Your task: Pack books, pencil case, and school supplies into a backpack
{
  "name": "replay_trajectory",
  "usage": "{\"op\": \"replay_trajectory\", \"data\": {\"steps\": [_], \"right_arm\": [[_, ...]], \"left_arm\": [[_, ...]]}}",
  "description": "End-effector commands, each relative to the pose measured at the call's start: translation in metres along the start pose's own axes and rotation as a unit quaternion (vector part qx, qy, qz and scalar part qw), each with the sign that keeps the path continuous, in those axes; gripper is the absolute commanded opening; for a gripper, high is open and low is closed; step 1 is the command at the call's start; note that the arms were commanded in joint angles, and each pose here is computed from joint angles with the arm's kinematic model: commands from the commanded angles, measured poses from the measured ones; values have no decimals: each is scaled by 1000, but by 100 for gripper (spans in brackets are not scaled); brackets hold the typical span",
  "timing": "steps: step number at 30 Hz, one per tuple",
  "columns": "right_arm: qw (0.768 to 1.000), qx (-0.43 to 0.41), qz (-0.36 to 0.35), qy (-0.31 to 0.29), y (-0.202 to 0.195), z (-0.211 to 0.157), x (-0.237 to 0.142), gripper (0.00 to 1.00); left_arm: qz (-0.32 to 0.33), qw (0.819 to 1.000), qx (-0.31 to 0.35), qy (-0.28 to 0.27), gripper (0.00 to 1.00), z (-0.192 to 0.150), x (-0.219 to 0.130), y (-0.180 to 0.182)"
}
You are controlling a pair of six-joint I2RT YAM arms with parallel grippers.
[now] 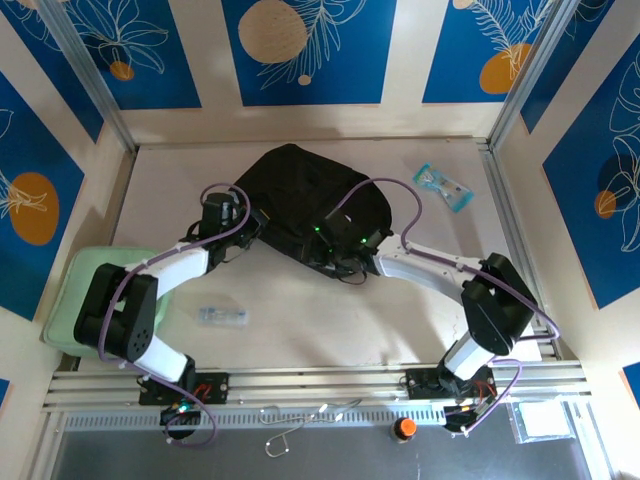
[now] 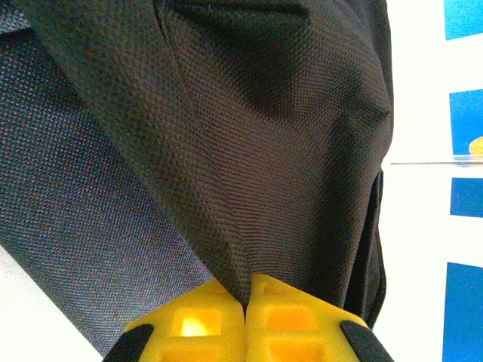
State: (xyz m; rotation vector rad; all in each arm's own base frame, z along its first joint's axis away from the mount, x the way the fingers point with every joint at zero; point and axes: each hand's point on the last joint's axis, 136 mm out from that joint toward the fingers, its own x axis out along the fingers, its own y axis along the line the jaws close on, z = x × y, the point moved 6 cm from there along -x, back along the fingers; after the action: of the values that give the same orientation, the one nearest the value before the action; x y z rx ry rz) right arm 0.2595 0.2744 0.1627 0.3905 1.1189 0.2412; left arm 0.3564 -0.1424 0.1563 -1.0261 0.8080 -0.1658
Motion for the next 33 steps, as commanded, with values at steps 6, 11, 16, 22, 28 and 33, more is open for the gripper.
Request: {"op": "replay_trajectory", "data": {"steps": [6, 11, 16, 22, 28, 33], "right_arm": [[1000, 4, 0, 24, 7, 2, 6, 44], [999, 2, -17, 26, 4, 1, 8, 33], [1000, 1, -25, 18, -2, 2, 5, 22], [999, 0, -27, 19, -4, 1, 4, 7], [999, -5, -43, -3, -15, -1, -6, 0], [998, -11, -54, -16, -33, -4, -19, 0]], "left_arm": [[-39, 999, 20, 3, 0, 4, -9, -21], [-36, 999, 19, 3, 0, 4, -8, -20], [-34, 999, 14, 5, 0, 3, -7, -16], [-30, 999, 13, 4, 0, 2, -7, -13], [-5, 1000, 14, -10, 0, 5, -8, -4], [20, 999, 12, -25, 0, 10, -6, 9]]}}
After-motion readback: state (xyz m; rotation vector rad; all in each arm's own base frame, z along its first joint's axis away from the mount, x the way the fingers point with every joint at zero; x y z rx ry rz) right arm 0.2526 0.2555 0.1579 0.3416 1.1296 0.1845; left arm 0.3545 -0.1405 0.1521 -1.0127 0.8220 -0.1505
